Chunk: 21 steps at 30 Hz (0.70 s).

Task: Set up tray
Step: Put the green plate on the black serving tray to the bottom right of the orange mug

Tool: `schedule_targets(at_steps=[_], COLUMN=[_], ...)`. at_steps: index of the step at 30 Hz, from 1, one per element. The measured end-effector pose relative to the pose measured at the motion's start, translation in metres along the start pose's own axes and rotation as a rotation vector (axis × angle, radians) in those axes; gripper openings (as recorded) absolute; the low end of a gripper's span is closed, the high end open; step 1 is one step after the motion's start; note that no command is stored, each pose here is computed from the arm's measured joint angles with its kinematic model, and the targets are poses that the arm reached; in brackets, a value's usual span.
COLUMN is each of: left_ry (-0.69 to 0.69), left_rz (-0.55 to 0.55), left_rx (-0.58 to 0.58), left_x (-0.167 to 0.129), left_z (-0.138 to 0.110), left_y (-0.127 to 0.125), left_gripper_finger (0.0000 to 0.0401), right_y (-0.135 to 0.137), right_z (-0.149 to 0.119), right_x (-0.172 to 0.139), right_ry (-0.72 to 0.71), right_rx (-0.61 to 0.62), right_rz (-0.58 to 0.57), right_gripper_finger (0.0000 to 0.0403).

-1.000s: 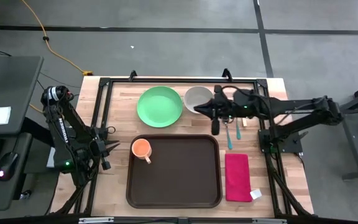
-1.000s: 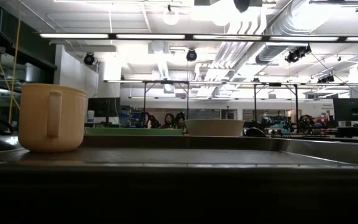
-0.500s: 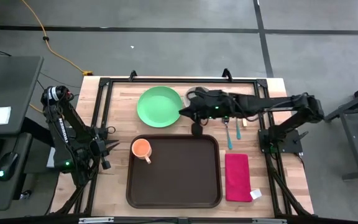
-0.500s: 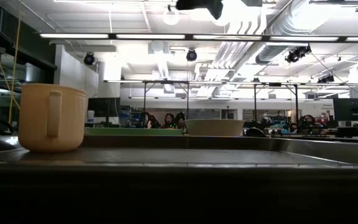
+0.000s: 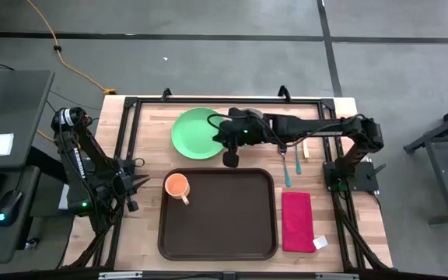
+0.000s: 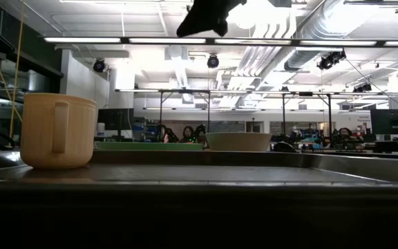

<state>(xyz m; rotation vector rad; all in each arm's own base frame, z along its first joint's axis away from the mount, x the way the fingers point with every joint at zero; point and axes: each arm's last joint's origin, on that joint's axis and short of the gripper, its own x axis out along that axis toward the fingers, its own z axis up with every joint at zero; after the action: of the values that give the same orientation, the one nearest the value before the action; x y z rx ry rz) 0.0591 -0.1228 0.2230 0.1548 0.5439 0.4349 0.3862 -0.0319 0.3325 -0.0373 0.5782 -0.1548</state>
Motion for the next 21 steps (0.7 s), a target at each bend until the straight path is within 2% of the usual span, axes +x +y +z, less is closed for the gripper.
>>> schedule_targets(at_steps=[12, 21], left_ry=[0.005, 0.008], left_rz=[0.001, 0.002], left_rx=[-0.002, -0.006], left_x=[0.0, 0.0], left_z=[0.0, 0.0], left_y=[0.0, 0.0], left_gripper_finger=[0.0079, 0.0079], right_y=[-0.006, -0.005], right_z=[-0.011, -0.029], right_x=[0.037, 0.058], right_ry=[0.089, 0.184], right_rx=[-0.094, -0.228], right_rz=[0.091, 0.113], right_gripper_finger=[0.0, 0.0])
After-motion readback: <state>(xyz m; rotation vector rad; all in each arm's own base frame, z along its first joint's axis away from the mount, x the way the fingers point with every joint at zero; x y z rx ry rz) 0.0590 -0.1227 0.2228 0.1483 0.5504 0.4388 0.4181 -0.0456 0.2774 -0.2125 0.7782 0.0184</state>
